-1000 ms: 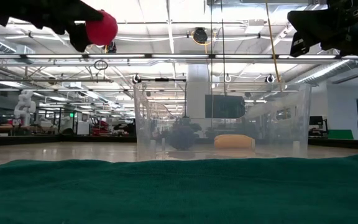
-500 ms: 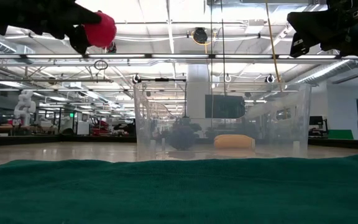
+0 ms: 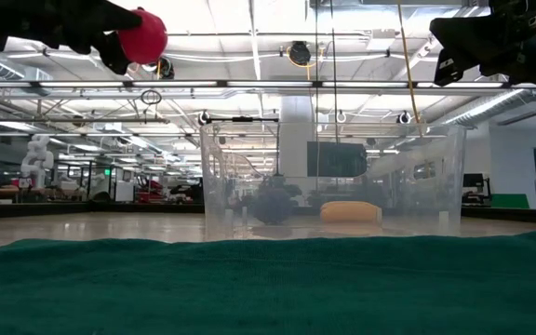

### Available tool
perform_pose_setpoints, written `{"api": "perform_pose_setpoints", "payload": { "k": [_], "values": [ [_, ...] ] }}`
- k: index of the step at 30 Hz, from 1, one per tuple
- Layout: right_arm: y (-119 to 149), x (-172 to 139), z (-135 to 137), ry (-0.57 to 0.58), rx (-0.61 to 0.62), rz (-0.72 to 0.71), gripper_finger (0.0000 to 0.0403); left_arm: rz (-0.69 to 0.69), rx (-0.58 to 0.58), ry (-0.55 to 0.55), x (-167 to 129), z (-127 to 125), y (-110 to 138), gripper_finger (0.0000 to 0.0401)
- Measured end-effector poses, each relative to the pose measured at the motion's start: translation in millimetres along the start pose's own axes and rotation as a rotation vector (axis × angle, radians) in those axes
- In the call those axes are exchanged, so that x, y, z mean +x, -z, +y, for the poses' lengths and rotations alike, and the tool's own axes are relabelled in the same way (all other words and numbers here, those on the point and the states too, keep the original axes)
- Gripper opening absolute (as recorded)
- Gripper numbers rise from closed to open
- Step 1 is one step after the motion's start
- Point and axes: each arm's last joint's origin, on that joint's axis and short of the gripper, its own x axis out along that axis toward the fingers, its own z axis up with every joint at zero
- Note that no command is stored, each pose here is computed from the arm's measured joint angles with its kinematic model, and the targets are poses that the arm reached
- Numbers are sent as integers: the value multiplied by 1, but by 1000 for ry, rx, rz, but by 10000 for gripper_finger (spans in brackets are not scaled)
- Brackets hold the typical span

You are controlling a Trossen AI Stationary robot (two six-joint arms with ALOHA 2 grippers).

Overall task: Pick and placing Produce into tupperware
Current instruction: Put the apple into the transparent bin

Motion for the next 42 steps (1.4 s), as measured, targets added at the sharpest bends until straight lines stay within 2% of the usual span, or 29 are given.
{"api": "perform_pose_setpoints", "payload": {
  "k": [7, 13, 20, 26, 33, 42],
  "values": [
    [0, 0, 0, 0, 0, 0, 0, 15, -37, 43, 0, -1, 1, 262],
    [0, 0, 0, 0, -1, -1, 0, 14, -23, 57, 1, -3, 6, 274],
    [0, 0, 0, 0, -1, -1, 0, 9, -23, 57, 1, -3, 6, 263],
    [0, 0, 0, 0, -1, -3, 0, 10, -30, 71, 1, -4, 6, 275],
    [0, 0, 0, 0, -1, -4, 0, 10, -32, 72, 1, -4, 6, 265],
    [0, 0, 0, 0, -2, 0, 0, -11, -30, 72, 1, -4, 4, 275]
  ]
}}
